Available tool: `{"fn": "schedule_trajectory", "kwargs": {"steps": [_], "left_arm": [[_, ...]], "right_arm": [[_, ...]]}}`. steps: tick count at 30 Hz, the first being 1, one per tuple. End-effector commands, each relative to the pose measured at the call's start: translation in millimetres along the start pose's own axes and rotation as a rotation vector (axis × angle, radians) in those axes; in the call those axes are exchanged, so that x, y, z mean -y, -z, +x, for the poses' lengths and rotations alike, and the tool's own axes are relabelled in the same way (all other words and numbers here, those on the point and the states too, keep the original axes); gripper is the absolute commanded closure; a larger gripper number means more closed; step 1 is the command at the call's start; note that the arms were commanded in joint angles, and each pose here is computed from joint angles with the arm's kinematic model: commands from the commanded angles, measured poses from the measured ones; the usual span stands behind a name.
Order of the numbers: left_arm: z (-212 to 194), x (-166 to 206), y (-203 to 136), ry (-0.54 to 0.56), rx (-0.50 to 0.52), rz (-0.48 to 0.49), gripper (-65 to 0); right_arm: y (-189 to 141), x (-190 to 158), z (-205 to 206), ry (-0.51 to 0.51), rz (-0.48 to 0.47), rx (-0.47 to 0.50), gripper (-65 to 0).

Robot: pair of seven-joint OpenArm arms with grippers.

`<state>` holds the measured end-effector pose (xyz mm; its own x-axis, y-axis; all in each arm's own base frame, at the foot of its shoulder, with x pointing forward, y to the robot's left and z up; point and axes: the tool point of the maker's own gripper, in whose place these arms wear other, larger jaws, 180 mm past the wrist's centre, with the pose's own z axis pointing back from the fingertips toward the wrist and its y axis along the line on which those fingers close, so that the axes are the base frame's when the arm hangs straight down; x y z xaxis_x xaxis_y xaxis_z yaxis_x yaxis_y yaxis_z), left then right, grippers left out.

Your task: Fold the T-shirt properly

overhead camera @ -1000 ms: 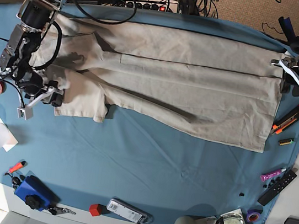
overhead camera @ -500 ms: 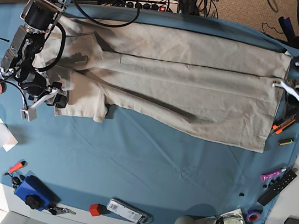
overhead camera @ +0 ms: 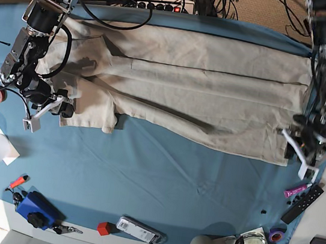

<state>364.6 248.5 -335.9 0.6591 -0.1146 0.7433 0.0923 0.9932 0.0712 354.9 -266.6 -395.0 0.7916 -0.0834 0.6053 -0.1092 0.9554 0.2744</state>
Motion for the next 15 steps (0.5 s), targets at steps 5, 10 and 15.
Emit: {"fn": "schedule_trajectory", "kwargs": {"steps": [5,10,15], "left_arm": [[22.4,-12.0,28.7,0.006,-0.025,0.018,-25.8],[15.2,-23.0,47.8,-0.064,-0.089,0.029,-28.4],[-17.5,-28.8,60.5,-0.095,-0.201,0.04,-28.4]], "right_arm": [[-3.4,6.5,-4.1,-0.019,-0.027,-0.048,-23.4],[-4.3,7.8,-4.0,-0.02,-0.03,-0.05,-23.4],[-4.5,8.1,-4.2,-0.02,-0.031,-0.05,-23.4]]}}
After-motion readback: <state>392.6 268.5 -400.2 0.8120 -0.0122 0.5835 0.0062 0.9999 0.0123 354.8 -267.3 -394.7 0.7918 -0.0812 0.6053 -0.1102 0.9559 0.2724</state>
